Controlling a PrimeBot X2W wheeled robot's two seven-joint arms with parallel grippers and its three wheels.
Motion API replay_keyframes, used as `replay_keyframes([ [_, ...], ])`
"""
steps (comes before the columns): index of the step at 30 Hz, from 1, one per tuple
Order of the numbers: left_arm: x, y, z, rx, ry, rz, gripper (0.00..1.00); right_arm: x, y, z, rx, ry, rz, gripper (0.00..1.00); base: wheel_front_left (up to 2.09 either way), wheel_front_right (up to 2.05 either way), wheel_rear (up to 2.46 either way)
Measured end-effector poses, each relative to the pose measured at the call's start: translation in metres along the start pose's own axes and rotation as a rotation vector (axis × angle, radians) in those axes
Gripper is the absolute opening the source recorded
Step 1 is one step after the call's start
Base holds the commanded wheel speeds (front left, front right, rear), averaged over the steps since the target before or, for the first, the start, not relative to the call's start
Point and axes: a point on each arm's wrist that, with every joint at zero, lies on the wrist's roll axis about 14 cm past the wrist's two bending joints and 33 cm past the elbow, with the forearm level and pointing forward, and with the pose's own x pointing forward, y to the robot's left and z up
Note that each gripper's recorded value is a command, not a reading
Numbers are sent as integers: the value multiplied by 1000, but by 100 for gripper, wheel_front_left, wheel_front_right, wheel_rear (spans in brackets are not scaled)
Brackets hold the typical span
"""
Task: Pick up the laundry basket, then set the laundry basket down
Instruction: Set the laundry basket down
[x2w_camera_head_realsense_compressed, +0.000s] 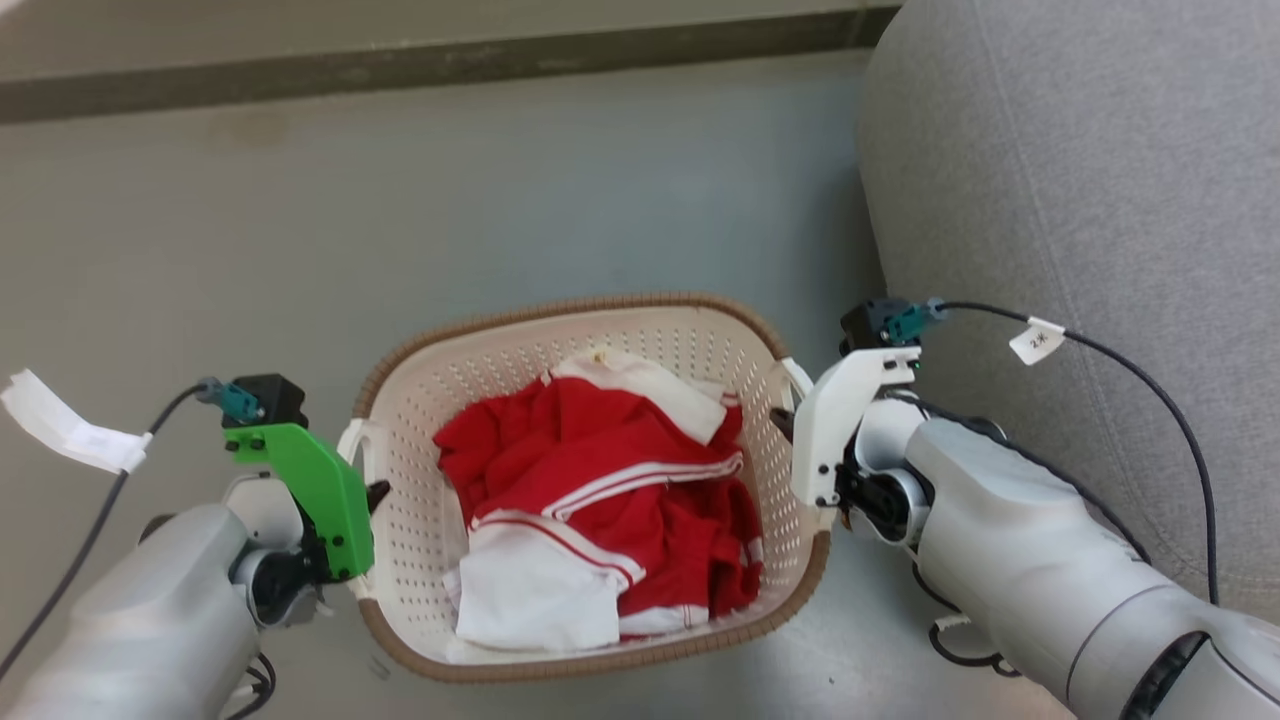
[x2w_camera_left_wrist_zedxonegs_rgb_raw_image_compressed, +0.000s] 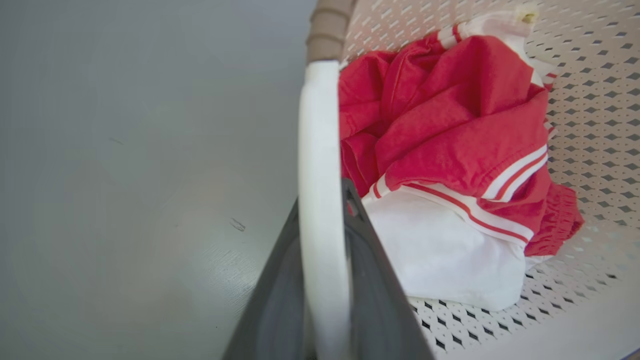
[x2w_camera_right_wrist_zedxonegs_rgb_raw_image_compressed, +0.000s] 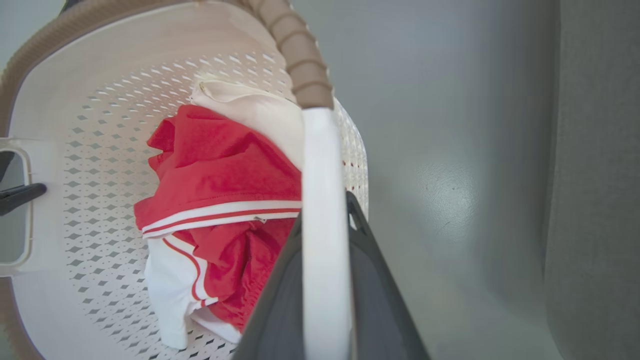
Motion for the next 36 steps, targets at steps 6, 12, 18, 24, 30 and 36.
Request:
replay_keyframes([
  [6, 14, 14, 7, -8, -13, -4, 0, 19, -2, 4, 25, -15, 8, 0, 0, 0, 0],
  [12, 31, 29, 6, -31, -29, -7, 0, 39, -7, 3, 36, -19, 0, 0, 0, 0, 0],
  [18, 48, 45, 5, -37, -34, -6, 0, 60, -11, 1, 45, -25, -3, 0, 0, 0, 0],
  [24, 65, 62, -3, -52, -35, 4, 0, 79, -15, -10, 71, -36, 3, 0, 0, 0, 0],
  [30, 79, 73, -15, -80, -47, 5, 0, 94, -20, -21, 92, -61, -4, 0, 0, 0, 0],
  [36, 88, 78, -26, -100, -39, 4, 0, 102, -23, -35, 104, -56, -9, 0, 0, 0, 0],
])
